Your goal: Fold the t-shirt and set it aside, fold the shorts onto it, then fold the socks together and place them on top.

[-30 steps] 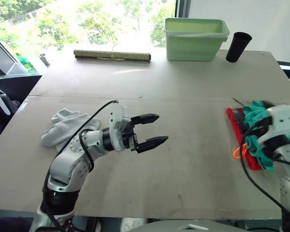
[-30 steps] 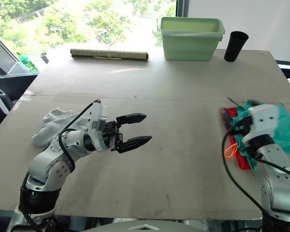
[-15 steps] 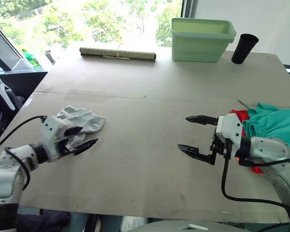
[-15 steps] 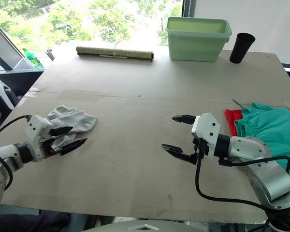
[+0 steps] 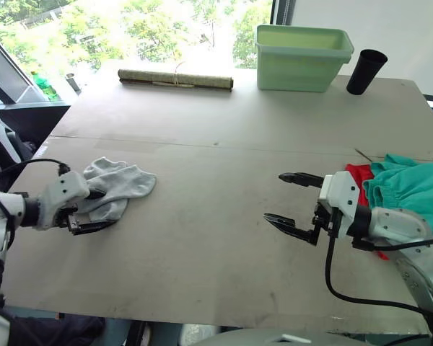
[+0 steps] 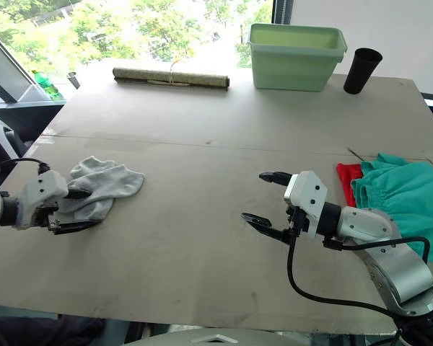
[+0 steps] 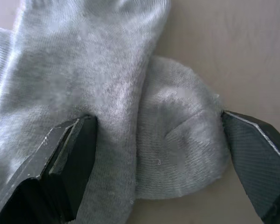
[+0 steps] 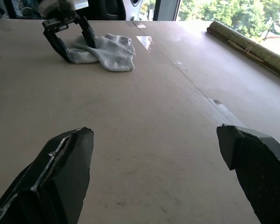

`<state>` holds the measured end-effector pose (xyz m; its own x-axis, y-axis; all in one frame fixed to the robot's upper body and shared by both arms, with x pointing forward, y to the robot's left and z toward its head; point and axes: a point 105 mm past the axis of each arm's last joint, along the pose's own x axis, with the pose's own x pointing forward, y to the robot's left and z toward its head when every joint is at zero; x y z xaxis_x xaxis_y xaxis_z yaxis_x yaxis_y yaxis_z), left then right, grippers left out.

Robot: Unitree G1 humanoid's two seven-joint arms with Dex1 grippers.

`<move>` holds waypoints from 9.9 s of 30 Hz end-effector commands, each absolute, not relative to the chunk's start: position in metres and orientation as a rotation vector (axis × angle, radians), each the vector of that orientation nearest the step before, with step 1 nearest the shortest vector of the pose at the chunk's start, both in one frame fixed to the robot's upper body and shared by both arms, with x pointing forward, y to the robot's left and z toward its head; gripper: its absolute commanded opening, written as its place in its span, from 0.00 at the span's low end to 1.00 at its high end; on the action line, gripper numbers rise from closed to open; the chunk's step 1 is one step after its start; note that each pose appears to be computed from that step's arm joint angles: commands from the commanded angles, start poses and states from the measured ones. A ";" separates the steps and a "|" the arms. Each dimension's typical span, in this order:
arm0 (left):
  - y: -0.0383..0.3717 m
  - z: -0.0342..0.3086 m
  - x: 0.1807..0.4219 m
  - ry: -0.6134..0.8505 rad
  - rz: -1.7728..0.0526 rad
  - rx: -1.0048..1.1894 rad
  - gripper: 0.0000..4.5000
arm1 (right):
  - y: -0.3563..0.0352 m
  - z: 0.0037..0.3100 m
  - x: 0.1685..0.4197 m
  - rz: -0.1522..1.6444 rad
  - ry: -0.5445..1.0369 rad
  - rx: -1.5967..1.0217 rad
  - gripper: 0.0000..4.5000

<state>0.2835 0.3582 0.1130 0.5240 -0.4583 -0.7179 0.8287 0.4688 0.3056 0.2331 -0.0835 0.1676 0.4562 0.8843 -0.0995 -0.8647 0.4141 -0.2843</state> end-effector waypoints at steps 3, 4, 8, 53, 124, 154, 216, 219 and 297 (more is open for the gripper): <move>0.356 0.087 0.290 0.694 -0.864 0.601 0.55 | -0.080 0.181 0.225 1.088 -0.138 -0.348 1.00; 0.349 0.088 0.294 0.682 -0.873 0.517 0.43 | -0.081 0.181 0.225 1.080 -0.137 -0.351 1.00; 0.318 0.095 0.306 0.679 -0.925 0.262 0.02 | -0.085 0.180 0.225 1.043 -0.127 -0.354 1.00; 0.077 0.119 0.317 0.355 -1.334 0.497 0.69 | -0.072 0.095 0.273 0.978 0.307 -0.350 0.17; 0.132 0.091 0.317 0.482 -1.193 0.360 0.02 | -0.096 0.107 0.319 1.294 0.248 -0.969 0.00; 0.139 0.177 0.420 0.377 -0.505 0.261 0.85 | -0.068 0.162 0.269 1.083 -0.017 -0.445 0.84; 0.098 0.123 0.388 0.454 -0.210 0.347 0.01 | -0.136 0.205 0.235 0.893 -0.109 -0.242 0.84; 0.095 0.128 0.387 0.418 -0.242 0.337 0.01 | -0.132 0.209 0.236 0.907 -0.129 -0.214 0.84; 0.068 0.079 0.356 0.549 -0.635 0.418 0.01 | -0.150 0.204 0.227 0.856 -0.080 -0.237 0.84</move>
